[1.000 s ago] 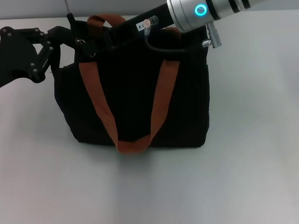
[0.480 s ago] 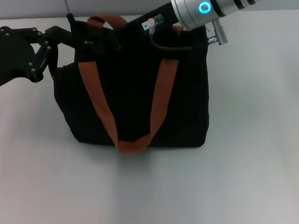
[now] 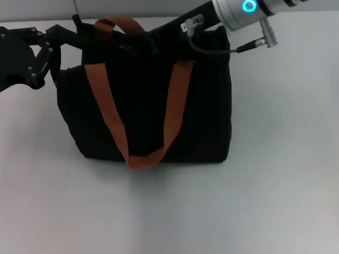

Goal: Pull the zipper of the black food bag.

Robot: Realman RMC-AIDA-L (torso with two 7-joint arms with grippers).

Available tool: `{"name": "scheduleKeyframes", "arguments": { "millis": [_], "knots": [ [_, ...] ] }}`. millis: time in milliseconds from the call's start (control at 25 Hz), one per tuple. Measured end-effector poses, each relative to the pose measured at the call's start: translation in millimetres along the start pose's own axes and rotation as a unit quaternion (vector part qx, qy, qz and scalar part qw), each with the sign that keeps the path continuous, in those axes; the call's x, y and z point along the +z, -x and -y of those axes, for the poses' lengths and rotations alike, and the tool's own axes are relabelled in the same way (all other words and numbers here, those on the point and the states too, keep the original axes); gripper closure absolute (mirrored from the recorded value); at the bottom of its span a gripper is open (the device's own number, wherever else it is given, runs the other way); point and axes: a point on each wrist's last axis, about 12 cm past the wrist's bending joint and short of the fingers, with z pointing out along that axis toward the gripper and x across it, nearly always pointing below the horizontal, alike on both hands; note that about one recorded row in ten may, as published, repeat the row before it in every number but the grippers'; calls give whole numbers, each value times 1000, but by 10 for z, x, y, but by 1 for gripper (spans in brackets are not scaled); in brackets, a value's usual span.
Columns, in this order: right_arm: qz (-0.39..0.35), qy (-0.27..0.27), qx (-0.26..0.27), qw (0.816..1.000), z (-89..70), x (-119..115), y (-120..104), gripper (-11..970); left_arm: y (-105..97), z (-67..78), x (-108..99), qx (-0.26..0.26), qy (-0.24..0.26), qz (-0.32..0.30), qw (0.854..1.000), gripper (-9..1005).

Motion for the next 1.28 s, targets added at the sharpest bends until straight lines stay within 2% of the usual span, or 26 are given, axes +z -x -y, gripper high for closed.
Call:
{"name": "scheduleKeyframes", "arguments": {
  "millis": [480,760,1120,1280],
  "knots": [
    [6,-45,26,999,107,-237,-142,927,-11,-10,-5,0,6,-3,1000,865],
    [30,-74,47,996,220,-512,-281,921,-17,-18,-10,0,10,-6,1000,859],
    [49,-85,58,993,269,-662,-393,914,-25,-23,-14,-1,13,-8,1000,851],
    [64,-65,64,994,242,-681,-418,911,-24,-27,-15,-1,14,-8,1000,848]
  ]
}}
